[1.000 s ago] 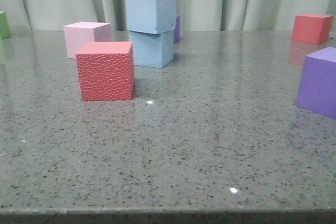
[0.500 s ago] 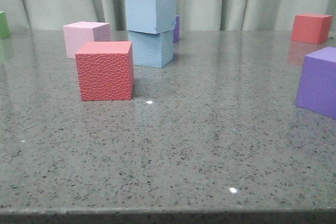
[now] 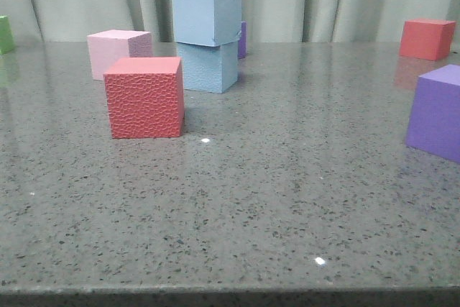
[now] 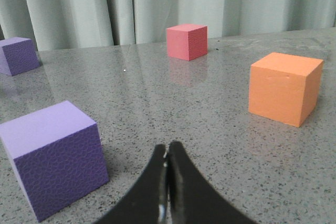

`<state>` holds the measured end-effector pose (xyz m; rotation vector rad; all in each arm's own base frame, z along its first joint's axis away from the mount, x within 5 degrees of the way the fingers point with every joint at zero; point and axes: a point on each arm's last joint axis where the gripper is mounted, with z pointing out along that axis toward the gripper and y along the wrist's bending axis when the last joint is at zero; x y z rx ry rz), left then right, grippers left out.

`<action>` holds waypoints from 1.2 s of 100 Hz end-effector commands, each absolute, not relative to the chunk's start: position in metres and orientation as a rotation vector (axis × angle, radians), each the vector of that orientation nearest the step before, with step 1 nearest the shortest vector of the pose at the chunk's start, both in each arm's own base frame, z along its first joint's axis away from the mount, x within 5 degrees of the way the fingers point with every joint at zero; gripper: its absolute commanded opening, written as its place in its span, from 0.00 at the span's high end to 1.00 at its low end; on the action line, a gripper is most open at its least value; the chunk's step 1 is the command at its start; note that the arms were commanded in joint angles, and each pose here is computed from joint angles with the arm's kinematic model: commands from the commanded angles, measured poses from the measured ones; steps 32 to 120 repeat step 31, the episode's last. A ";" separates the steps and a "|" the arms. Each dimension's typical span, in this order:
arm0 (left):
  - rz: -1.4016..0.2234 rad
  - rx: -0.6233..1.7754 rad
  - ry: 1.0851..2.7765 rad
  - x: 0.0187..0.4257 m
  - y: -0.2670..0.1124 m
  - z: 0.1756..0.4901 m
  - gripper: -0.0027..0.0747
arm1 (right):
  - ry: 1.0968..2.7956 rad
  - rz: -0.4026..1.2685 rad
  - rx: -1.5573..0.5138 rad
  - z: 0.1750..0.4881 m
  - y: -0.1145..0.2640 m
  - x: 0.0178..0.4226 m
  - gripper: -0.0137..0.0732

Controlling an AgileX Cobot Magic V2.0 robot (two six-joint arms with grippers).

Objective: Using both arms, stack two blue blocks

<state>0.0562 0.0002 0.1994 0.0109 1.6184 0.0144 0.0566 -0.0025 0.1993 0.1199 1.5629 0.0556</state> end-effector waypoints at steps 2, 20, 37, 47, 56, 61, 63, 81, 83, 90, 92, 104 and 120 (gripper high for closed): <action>0.006 0.009 1.512 0.054 0.000 0.208 0.99 | 1.448 0.050 0.104 0.213 -0.002 0.054 0.97; 0.006 0.009 1.512 0.054 0.000 0.208 0.99 | 1.448 0.050 0.104 0.213 -0.002 0.054 0.97; 0.006 0.009 1.512 0.054 0.000 0.208 0.99 | 1.448 0.050 0.104 0.213 -0.002 0.054 0.97; 0.006 0.009 1.512 0.054 0.000 0.208 0.99 | 1.448 0.050 0.104 0.213 -0.002 0.054 0.97; 0.006 0.009 1.512 0.054 0.000 0.208 0.99 | 1.448 0.050 0.104 0.213 -0.002 0.054 0.97; 0.006 0.009 1.512 0.054 0.000 0.208 0.99 | 1.448 0.050 0.104 0.213 -0.002 0.054 0.97; 0.006 0.009 1.512 0.054 0.000 0.208 0.99 | 1.448 0.050 0.104 0.213 -0.002 0.054 0.97; 0.006 0.009 1.512 0.054 0.000 0.208 0.99 | 1.448 0.050 0.104 0.213 -0.002 0.054 0.97; 0.006 0.009 1.512 0.054 0.000 0.208 0.99 | 1.448 0.050 0.104 0.213 -0.002 0.054 0.97; 0.006 0.009 1.512 0.054 0.000 0.208 0.99 | 1.448 0.050 0.104 0.213 -0.002 0.054 0.97; 0.006 0.009 1.512 0.054 0.000 0.208 0.99 | 1.448 0.050 0.104 0.213 -0.002 0.054 0.97; 0.006 0.009 1.512 0.054 0.000 0.208 0.99 | 1.448 0.050 0.104 0.213 -0.002 0.054 0.97; 0.006 0.009 1.512 0.054 0.000 0.208 0.99 | 1.448 0.050 0.104 0.213 -0.002 0.054 0.97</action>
